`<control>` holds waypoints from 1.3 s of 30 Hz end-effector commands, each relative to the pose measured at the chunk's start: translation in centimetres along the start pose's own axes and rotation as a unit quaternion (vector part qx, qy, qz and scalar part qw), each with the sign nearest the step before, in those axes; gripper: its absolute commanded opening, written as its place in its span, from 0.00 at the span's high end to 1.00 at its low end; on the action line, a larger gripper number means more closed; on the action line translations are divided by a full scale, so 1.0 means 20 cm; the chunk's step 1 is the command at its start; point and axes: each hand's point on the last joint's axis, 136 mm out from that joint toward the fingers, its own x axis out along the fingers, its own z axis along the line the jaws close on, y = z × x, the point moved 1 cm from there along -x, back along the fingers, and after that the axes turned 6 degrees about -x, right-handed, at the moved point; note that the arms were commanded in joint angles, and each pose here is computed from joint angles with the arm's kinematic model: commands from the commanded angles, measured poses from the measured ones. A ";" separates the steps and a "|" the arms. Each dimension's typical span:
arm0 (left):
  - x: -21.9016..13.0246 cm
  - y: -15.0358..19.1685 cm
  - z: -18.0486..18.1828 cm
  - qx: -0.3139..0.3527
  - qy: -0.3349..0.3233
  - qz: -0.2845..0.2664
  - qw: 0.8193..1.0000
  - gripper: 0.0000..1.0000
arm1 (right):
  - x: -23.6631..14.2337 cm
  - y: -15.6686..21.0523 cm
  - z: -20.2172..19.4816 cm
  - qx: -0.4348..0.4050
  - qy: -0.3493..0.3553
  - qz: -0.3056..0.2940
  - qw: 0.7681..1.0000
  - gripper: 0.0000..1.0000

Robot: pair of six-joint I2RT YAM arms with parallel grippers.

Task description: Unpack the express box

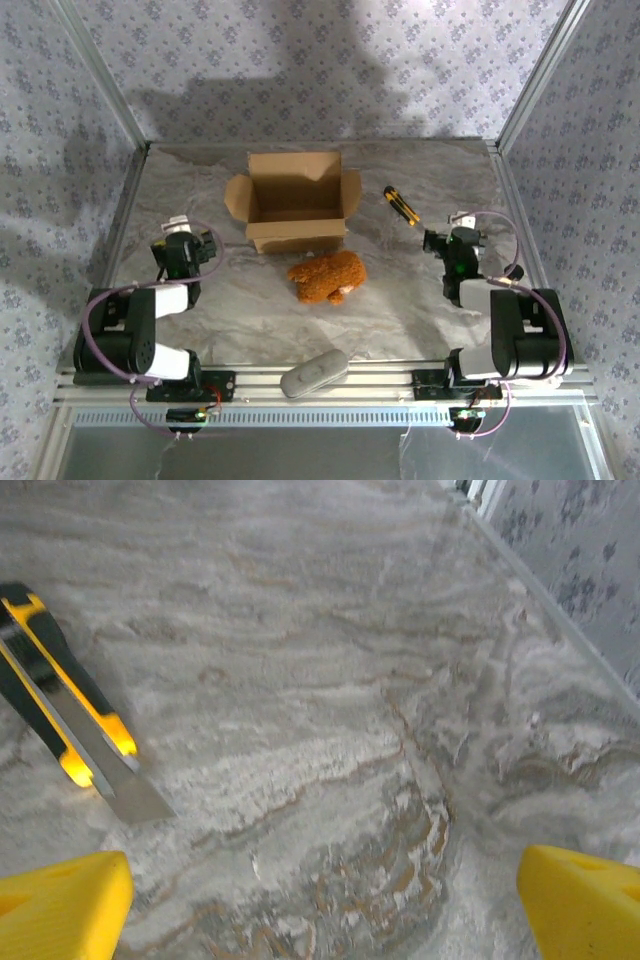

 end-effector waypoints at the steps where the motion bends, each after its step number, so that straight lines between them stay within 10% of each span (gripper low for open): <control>1: 0.01 -0.14 -0.11 0.002 0.058 -0.059 0.997 0.00 | 0.04 -0.05 0.01 0.013 -0.017 -0.040 0.999 0.00; 39: 0.09 -0.10 -0.15 0.015 0.076 -0.027 0.997 0.00 | 0.09 -0.05 0.06 -0.001 -0.046 -0.030 0.998 0.00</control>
